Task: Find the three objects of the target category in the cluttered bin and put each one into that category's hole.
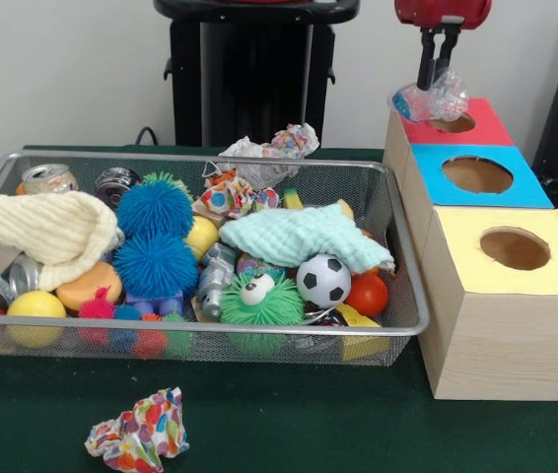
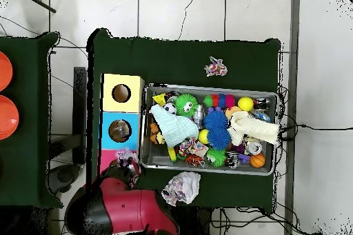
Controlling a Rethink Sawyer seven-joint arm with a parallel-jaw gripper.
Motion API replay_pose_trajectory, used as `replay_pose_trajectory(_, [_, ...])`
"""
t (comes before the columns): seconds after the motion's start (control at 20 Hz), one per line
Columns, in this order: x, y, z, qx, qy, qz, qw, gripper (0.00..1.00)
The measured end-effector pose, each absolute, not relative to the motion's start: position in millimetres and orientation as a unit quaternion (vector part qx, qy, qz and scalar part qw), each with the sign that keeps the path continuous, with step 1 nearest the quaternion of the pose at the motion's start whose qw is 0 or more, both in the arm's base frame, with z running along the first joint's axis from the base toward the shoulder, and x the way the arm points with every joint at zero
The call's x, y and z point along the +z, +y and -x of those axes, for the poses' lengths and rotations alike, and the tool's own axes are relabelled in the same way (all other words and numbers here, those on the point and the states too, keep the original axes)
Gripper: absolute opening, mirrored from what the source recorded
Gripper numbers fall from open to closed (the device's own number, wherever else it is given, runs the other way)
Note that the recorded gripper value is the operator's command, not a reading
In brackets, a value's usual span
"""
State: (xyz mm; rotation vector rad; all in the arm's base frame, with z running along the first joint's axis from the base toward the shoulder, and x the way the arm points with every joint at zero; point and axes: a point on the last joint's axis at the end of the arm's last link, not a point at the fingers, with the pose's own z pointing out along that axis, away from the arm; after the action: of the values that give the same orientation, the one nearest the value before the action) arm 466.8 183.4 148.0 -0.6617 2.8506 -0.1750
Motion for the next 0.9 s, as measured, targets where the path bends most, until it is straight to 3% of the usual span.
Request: replay_pose_trajectory(0.9, [146,197,-471,-0.059,0.968,0.220,0.107,0.00])
